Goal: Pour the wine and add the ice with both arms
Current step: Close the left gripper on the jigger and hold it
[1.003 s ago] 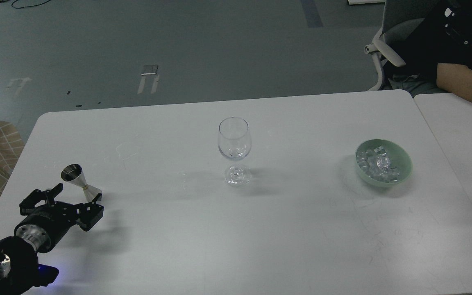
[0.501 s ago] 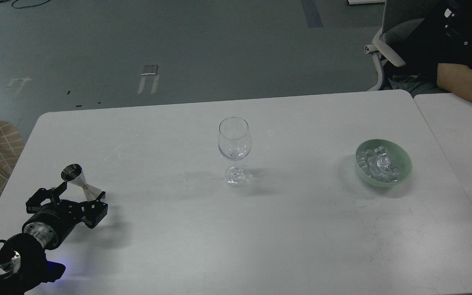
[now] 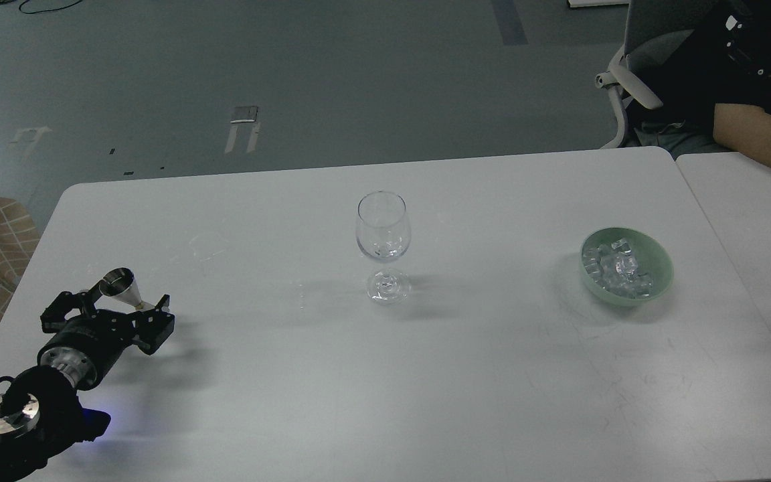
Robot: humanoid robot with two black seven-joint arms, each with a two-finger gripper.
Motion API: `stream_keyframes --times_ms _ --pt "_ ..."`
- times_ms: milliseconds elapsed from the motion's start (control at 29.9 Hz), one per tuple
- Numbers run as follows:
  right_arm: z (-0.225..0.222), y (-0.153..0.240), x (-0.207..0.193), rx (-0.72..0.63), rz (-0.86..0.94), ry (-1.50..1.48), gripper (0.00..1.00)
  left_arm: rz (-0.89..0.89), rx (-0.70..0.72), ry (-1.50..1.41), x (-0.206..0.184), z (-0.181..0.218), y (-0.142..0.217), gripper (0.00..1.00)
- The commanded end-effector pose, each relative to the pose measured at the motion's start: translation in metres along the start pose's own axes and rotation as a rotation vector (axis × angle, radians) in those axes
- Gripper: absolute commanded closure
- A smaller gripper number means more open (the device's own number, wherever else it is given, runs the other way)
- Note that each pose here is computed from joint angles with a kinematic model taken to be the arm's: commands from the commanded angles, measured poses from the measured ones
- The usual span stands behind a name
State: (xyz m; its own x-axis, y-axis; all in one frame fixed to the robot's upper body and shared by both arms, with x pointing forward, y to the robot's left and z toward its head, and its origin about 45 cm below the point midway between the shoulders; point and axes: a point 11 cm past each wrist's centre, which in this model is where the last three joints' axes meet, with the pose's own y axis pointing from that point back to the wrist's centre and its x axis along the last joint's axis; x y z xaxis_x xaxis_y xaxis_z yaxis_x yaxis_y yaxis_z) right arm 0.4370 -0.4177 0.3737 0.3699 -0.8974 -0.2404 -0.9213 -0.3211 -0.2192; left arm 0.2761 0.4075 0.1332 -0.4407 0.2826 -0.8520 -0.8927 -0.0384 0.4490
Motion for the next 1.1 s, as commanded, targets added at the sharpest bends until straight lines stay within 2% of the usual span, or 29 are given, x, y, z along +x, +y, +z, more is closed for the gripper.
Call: stream_keyframes --times_ms 0,468,769,1070 --pt "0.0001 0.0000 0.0000 0.000 0.000 0.000 0.00 -0.001 -0.007 -0.005 0.0011 0.0009 -0.0029 0.01" --pt "0.0006 0.0004 0.0003 -0.001 0.001 0.000 0.00 -0.007 -0.027 -0.012 0.0014 0.0062 -0.0072 0.05" --pt "0.0005 0.0002 -0.0002 -0.001 -0.001 0.000 0.00 -0.004 -0.026 -0.013 0.0041 0.0049 -0.0074 0.15" --pt "-0.0003 0.0007 0.0007 0.000 0.002 0.001 0.00 -0.005 -0.019 -0.013 0.0040 0.0019 -0.0081 0.19"
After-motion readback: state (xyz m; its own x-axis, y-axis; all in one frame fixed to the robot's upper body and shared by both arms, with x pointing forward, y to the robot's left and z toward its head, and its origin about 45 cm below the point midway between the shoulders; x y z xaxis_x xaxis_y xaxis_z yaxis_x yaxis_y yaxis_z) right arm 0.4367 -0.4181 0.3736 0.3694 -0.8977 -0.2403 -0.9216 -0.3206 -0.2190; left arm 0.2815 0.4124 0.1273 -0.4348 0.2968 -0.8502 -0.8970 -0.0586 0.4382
